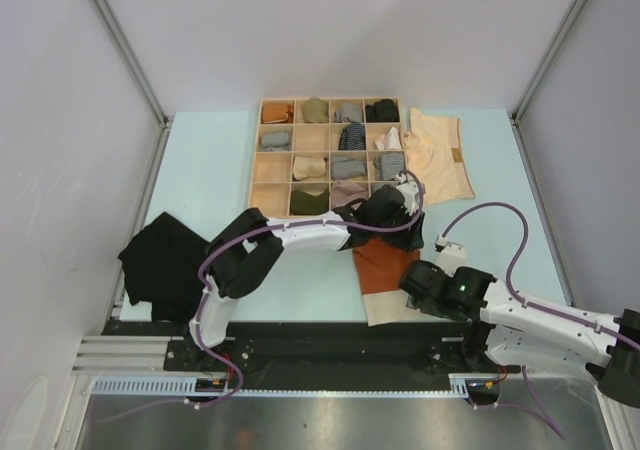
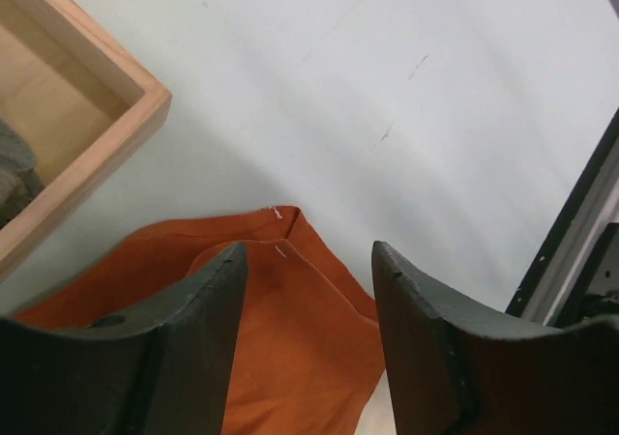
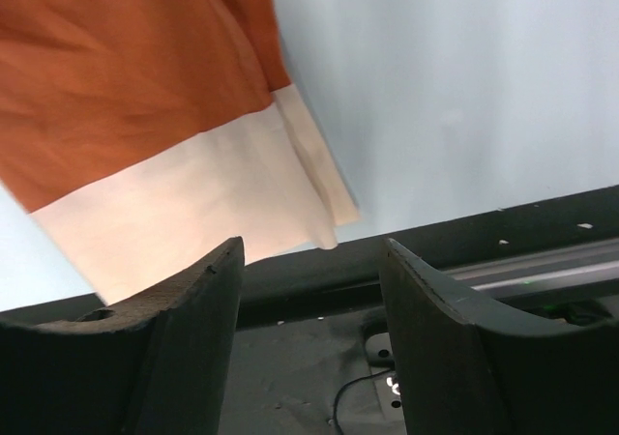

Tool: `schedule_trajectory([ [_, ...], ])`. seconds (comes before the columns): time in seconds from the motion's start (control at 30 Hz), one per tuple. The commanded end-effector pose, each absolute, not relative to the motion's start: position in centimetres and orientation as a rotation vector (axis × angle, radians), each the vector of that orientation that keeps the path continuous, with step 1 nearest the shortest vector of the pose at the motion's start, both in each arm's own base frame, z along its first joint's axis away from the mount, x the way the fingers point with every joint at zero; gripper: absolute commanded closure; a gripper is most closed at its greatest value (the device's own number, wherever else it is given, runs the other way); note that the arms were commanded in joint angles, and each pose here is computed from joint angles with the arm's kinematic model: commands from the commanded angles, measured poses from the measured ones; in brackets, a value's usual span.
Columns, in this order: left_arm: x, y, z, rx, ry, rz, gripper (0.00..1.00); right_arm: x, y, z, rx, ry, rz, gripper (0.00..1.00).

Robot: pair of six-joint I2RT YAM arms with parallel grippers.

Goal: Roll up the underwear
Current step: Fold the underwear at the center of the board.

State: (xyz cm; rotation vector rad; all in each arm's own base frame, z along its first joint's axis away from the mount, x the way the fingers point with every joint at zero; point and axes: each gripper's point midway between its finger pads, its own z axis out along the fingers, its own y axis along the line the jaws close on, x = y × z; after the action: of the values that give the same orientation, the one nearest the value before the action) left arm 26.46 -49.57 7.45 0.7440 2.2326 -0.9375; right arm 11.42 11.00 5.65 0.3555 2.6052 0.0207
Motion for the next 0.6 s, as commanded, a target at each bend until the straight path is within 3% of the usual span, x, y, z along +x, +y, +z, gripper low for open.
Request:
schedule_trajectory([
  [0.0,28.5,-49.6,14.1,0.699,2.102,-1.001,0.4,12.3,11.6,6.1,0.381,2.552,0.084,0.36],
  [0.27,31.0,-44.7,17.8,0.62,2.052,-0.952,0.31,12.4,11.8,4.3,0.38,2.594,0.079,0.44],
  [0.57,30.4,-39.2,16.3,0.534,2.103,-0.896,0.29,12.8,11.4,3.1,0.388,2.613,0.057,0.53],
])
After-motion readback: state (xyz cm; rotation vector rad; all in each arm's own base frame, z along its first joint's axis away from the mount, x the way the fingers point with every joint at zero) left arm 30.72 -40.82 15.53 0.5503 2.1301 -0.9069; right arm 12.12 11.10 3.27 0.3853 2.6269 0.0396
